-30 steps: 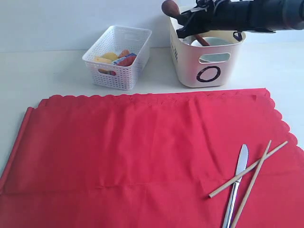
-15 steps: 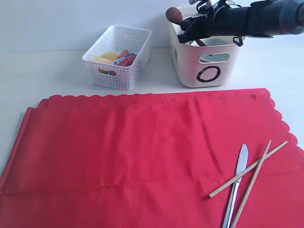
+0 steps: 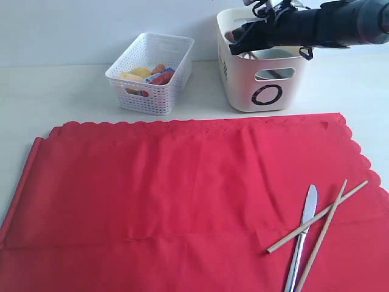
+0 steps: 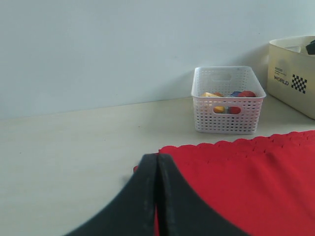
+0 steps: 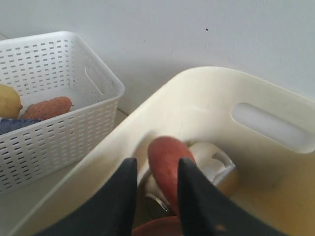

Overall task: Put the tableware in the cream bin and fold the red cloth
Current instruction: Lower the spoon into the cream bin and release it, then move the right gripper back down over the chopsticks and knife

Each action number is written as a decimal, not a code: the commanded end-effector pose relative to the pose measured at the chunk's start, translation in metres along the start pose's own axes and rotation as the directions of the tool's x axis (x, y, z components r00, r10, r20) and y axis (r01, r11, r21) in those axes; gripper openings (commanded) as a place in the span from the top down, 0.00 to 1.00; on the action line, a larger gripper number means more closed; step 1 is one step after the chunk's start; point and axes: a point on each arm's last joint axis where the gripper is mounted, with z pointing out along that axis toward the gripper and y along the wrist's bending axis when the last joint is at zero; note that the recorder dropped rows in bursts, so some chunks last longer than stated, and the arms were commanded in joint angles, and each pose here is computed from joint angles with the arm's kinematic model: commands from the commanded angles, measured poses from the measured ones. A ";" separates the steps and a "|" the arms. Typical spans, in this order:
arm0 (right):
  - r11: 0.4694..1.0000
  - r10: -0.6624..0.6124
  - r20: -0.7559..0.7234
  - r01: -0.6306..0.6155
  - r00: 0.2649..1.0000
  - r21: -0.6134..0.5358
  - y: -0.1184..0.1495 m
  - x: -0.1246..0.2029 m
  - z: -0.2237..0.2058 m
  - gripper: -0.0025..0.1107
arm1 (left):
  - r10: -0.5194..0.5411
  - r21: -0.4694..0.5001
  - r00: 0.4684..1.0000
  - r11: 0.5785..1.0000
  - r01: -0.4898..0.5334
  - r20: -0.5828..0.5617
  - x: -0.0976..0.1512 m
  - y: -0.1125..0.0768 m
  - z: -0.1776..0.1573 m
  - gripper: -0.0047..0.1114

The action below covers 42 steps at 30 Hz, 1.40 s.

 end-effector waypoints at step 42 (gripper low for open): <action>0.945 0.188 -0.562 -0.305 0.805 -0.120 0.036 -0.086 -0.148 0.98 | -0.005 -0.005 1.000 1.000 0.005 0.004 0.001 0.000 0.000 0.95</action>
